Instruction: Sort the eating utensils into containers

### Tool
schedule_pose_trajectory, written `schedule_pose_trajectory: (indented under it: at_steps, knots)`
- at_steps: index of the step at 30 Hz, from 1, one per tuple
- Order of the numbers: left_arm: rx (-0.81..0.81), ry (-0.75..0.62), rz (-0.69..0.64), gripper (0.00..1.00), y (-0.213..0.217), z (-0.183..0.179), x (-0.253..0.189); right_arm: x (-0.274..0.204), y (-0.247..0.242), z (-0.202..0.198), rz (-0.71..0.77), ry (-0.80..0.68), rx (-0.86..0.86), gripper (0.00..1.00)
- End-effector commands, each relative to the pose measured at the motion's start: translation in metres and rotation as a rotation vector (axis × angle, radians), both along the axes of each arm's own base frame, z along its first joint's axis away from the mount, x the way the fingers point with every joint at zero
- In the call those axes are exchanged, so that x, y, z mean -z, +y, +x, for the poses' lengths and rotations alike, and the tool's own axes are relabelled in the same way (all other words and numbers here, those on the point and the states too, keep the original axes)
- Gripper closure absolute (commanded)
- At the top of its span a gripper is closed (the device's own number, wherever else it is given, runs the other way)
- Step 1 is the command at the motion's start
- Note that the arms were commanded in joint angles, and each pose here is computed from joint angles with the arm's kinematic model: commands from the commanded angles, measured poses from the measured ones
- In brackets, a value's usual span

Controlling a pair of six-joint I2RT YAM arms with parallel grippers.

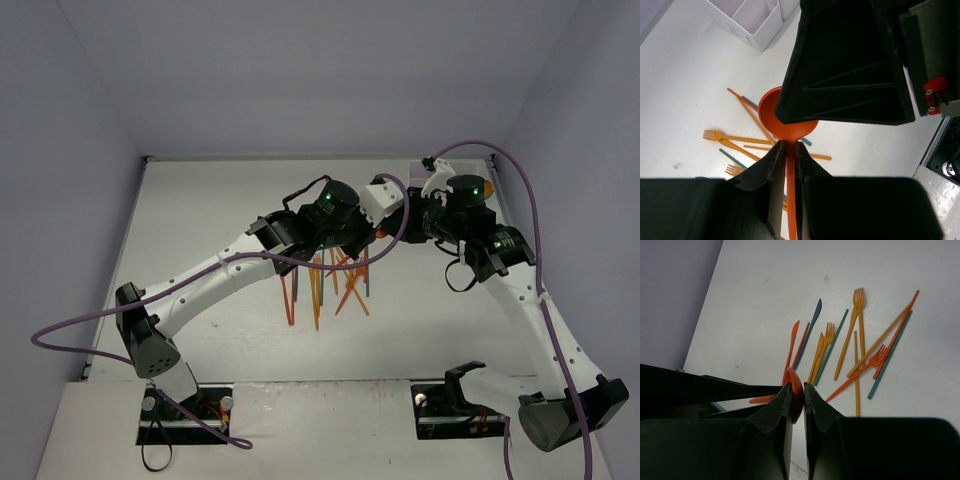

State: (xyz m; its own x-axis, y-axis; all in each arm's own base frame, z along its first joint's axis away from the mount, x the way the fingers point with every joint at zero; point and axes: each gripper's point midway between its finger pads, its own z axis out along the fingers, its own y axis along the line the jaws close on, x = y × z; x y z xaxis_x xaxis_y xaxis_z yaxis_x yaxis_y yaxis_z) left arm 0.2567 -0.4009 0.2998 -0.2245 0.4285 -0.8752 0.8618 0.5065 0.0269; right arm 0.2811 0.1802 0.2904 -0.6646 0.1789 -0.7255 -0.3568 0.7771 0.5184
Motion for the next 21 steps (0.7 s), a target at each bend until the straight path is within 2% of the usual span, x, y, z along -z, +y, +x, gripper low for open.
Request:
schedule_pose_trajectory:
  at_steps: [1, 5, 6, 8, 11, 12, 14, 21]
  knots:
    - [0.009, -0.068, -0.077, 1.00, -0.004, 0.000, -0.039, -0.012, 0.003, 0.012, 0.013, -0.072, 0.016, 0.98]
    - [0.000, -0.068, -0.072, 0.98, -0.002, 0.001, -0.038, -0.011, -0.001, 0.014, -0.005, -0.083, 0.038, 1.00]
    - [-0.001, -0.069, -0.073, 0.89, -0.001, 0.000, -0.039, -0.010, -0.003, 0.015, -0.011, -0.085, 0.043, 1.00]
    - [-0.008, -0.072, -0.074, 0.58, 0.001, 0.001, -0.040, -0.010, -0.006, 0.016, -0.025, -0.096, 0.055, 1.00]
    - [-0.034, -0.082, -0.069, 0.36, 0.006, 0.002, -0.040, -0.012, -0.013, 0.020, -0.054, -0.119, 0.089, 1.00]
    - [-0.049, -0.087, -0.069, 0.31, 0.009, 0.004, -0.041, -0.012, -0.015, 0.021, -0.066, -0.126, 0.101, 1.00]
    - [-0.081, -0.097, -0.070, 0.25, 0.017, 0.006, -0.044, -0.012, -0.023, 0.027, -0.103, -0.145, 0.135, 1.00]
    - [-0.343, -0.154, -0.063, 0.23, 0.081, 0.024, -0.053, -0.004, -0.074, 0.059, -0.309, -0.186, 0.372, 1.00]
